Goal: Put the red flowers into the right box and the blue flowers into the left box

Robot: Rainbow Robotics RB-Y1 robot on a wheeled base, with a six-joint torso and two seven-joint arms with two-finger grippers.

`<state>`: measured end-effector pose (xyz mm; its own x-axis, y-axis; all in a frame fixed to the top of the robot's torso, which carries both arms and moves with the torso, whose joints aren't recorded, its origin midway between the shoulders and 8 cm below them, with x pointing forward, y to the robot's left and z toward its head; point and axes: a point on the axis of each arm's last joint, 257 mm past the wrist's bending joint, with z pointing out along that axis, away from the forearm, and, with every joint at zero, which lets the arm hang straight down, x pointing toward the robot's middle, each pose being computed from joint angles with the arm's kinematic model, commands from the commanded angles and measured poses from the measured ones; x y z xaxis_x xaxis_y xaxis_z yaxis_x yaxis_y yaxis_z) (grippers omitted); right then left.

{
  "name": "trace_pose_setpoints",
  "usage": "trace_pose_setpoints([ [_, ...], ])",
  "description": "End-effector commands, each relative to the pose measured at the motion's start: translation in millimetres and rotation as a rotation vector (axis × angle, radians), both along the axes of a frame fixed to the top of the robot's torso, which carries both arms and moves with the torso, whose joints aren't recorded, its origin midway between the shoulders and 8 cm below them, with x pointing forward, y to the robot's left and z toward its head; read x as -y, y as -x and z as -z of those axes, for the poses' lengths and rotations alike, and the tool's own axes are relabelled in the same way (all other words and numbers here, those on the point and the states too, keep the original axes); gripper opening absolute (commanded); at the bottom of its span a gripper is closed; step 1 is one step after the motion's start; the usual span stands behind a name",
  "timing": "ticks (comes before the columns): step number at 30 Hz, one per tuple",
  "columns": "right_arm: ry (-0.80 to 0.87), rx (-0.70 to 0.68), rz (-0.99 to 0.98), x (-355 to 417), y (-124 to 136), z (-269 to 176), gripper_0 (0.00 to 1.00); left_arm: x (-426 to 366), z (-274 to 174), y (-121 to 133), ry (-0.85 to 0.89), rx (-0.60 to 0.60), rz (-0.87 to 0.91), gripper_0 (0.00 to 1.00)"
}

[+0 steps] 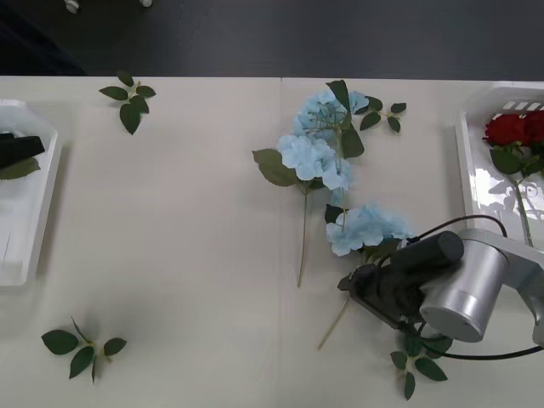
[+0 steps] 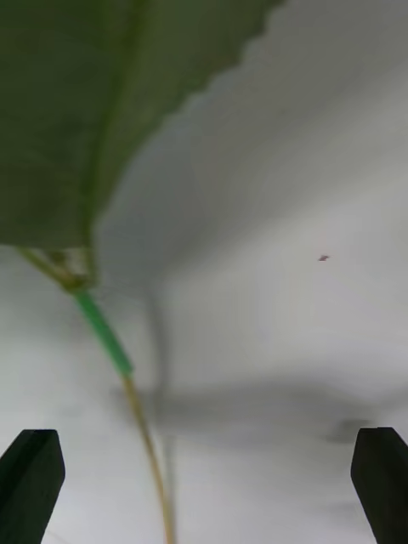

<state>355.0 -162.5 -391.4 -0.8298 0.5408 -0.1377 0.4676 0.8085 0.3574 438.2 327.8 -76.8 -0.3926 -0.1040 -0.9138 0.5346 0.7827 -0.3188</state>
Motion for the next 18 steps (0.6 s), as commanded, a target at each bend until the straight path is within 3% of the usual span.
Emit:
trace_pose_setpoints([
  [1,-0.006,-0.005,0.02,-10.4,-4.4,7.6,1.0,15.0,-3.7,16.4,-0.088,0.137,0.093,1.0],
  [7,0.001,-0.001,0.021,-10.2,-8.2,11.2,1.0,34.5,8.5,33.8,-0.24,0.229,0.245,1.0],
  [18,0.017,-0.009,0.02,-3.5,-7.8,17.2,1.0,45.0,33.5,47.4,-0.533,0.264,0.47,1.0],
])
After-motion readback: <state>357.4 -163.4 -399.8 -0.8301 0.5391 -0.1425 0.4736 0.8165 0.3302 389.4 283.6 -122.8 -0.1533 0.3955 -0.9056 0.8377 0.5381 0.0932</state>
